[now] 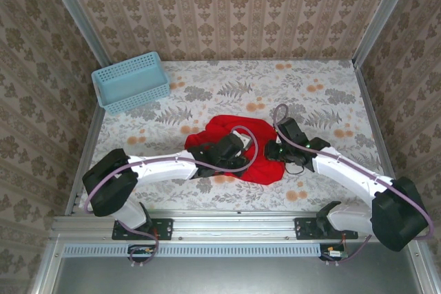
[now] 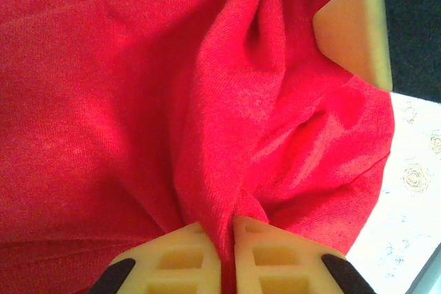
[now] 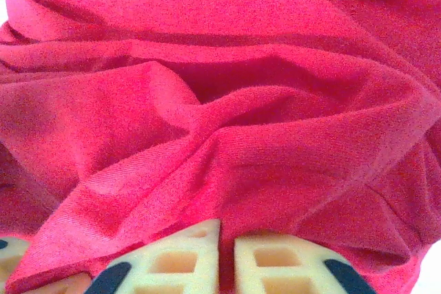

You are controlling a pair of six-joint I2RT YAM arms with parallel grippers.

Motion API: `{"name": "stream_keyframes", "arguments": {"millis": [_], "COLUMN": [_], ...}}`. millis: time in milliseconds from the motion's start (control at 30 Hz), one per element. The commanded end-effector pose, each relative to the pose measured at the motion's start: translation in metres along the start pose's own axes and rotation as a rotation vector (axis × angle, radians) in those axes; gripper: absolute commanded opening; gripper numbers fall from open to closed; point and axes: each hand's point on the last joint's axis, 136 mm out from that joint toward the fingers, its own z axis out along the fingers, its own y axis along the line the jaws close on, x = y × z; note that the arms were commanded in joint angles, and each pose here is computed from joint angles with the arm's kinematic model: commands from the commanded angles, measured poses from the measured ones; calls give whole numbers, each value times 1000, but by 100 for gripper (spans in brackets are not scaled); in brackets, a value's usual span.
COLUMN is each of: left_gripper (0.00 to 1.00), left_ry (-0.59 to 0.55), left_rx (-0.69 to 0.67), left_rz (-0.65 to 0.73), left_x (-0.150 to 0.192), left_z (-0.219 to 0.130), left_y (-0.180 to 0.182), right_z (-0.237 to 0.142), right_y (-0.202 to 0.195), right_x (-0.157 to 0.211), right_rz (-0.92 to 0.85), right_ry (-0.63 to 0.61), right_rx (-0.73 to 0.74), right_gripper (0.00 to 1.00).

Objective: Fold the inside-out t-shirt
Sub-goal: Turn the T-shirt inside out at the center of the table.

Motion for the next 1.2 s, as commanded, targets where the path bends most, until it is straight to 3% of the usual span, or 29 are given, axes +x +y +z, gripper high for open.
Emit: {"name": "stream_keyframes", "arguments": {"millis": [0,33,333,500,633,700,767,867,967,1167], "left_gripper": [10,9,6,3,2,12,14,33,45,52], "left_ry": [0,0,-23,-106,-141,-139,-131,-146,-205,-299], "left_rx": [8,4,-131,-190,-258,-300,-353,-388,-300,-27], "left_rz": [1,2,34,-5,54,75,66,36,62,20], "left_x": [0,0,-17,-69,-109,-121,-121,-104,-78,-49], "left_z": [1,0,-16,-32,-42,-49,-57,-74,-87,-84], "left_y": [1,2,42,82,89,90,94,87,52,-14], "right_z": [-7,-10,-78,-100,-97,-100,-105,-113,-117,-114], "right_y": [3,2,9,18,47,65,76,85,93,117], "right_x": [-17,-20,-30,-14,-12,-18,-26,-46,-56,-53], "right_rz": [-11,-16,-33,28,81,81,86,110,114,73], "right_ry": [-34,-41,-105,-94,-77,-90,-108,-182,-214,-206], "right_rx": [28,42,24,-71,-205,-258,-282,-307,-338,-385], "right_gripper": [4,0,0,0,0,0,0,0,0,0]}}
